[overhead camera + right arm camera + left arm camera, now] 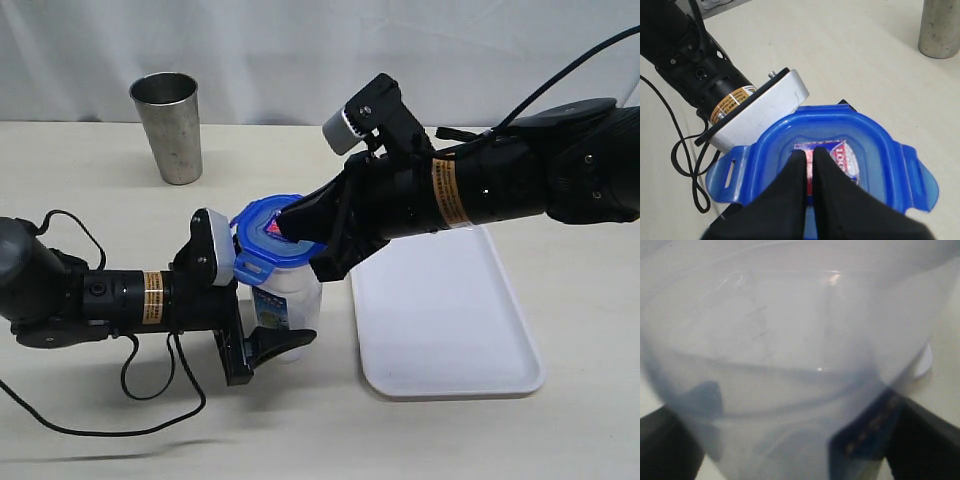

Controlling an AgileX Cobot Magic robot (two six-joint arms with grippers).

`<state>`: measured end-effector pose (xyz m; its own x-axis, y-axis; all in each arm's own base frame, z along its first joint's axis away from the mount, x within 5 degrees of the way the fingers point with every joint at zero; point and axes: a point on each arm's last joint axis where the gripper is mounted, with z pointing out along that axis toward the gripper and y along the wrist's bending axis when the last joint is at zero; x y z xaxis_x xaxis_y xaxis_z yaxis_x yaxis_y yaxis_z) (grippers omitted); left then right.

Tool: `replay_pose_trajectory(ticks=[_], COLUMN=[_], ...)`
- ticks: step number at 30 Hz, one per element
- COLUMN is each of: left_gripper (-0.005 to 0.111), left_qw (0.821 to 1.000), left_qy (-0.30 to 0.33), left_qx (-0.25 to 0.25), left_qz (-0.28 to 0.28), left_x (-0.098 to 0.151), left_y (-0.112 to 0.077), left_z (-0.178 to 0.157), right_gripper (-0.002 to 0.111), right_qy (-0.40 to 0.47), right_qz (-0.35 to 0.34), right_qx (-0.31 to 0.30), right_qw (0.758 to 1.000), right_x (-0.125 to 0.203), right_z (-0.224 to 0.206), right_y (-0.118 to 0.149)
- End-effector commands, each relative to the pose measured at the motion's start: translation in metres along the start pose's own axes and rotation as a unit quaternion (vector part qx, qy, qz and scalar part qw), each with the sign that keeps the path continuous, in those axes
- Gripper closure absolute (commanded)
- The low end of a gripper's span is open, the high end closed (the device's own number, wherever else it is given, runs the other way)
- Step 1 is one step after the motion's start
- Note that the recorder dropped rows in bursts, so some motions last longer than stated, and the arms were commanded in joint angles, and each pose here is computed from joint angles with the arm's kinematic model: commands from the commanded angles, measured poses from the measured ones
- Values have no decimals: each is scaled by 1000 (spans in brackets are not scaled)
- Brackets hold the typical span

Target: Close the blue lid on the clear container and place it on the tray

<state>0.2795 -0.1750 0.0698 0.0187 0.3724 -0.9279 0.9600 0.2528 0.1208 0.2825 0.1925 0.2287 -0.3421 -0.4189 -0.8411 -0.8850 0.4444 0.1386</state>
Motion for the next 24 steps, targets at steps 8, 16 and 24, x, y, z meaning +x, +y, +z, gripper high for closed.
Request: replay_pose_trajectory(ticks=[8,16,24], left_gripper=[107,107,107], left_qw=[1000,999,995], left_qy=[-17,-24,-11], left_qx=[-14,35,101], left_qz=[-7,15,9], left_x=[-4,-6,-10], left_y=[5,4,2], left_z=[0,-1,2], right_gripper=[96,69,69], right_qy=[-3,-118,90], right_qz=[4,54,135], right_qx=[38,127,564], right_qw=[999,983,810], right_x=[-7,-73,-55], right_z=[-13,-59,-97], right_y=[1,1,-88])
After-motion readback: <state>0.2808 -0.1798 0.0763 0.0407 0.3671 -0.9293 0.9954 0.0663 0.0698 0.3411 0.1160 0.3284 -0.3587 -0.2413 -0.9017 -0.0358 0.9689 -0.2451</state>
